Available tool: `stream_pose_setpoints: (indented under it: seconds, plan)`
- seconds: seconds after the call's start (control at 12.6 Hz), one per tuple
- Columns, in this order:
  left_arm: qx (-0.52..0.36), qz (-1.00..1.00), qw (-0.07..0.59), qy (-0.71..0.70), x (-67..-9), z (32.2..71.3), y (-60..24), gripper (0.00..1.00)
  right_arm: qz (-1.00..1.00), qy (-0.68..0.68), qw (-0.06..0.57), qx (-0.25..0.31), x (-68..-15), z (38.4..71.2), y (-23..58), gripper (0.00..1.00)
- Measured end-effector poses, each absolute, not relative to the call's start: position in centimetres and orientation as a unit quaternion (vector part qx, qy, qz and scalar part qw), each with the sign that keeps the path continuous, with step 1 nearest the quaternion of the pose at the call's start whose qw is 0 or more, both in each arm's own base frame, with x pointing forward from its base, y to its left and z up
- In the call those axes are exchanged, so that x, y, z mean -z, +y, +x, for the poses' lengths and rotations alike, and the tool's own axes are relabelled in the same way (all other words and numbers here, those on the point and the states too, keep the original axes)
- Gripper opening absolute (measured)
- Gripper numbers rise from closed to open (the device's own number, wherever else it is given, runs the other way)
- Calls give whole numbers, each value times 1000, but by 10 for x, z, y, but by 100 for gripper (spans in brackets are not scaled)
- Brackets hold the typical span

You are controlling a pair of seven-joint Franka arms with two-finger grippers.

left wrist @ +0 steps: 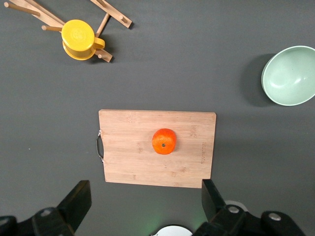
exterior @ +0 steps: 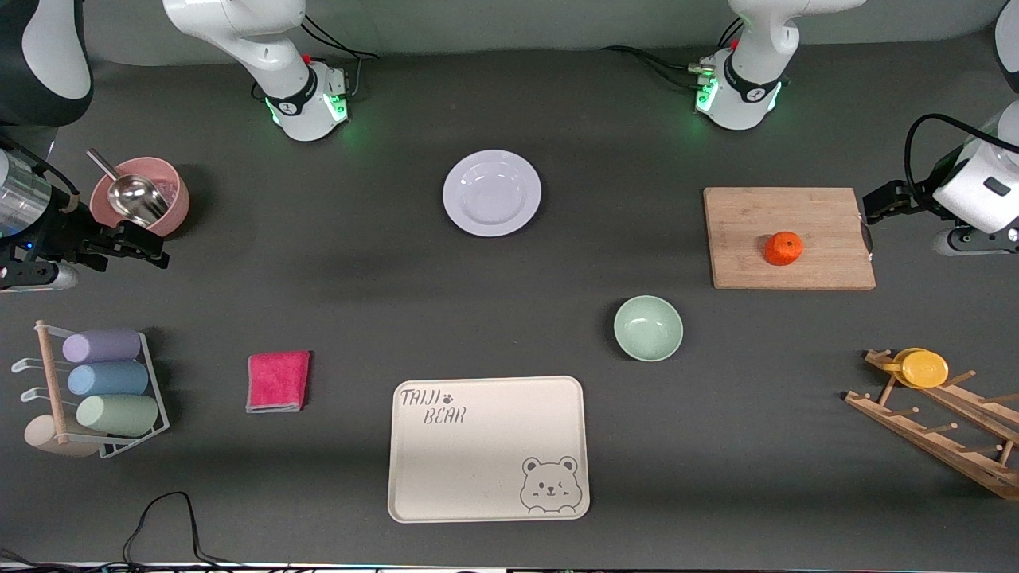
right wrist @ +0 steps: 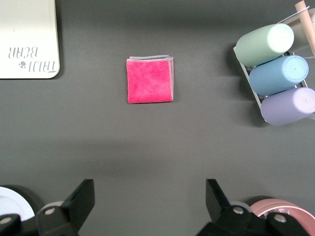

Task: Place orange and plate with both arms
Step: 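Reach the left gripper down to the orange on the cutting board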

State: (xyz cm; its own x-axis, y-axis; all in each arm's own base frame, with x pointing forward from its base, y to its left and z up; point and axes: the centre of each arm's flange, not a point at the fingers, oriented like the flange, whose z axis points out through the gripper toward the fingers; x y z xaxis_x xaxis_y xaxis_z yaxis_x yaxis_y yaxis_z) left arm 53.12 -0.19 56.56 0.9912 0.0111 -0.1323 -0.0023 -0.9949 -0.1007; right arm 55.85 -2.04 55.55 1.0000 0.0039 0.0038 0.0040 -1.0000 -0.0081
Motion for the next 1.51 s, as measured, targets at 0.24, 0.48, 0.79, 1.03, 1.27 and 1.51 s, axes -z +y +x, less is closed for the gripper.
stream_pose_setpoints:
  seconds: [0.24,0.48,0.79,1.03,1.27,1.51]
  plan:
    - [-75,-996,51,-3,-564,529,-2,100,-999,-37,-32,2,-556,559,9,100]
    - [-83,-995,51,-5,-563,528,-3,100,-999,-35,-28,6,-559,558,12,100]
    - [-104,-993,53,-8,-567,509,-1,100,-1000,2,15,16,-570,557,-15,100]
    - [-107,-993,54,-18,-576,448,6,100,-1000,3,19,1,-566,554,-14,100]
    - [-89,-995,46,-25,-562,385,11,100,-1000,3,19,-4,-563,554,-14,100]
    - [-71,-996,43,-21,-522,380,10,100,-1000,3,20,-9,-558,553,-14,100]
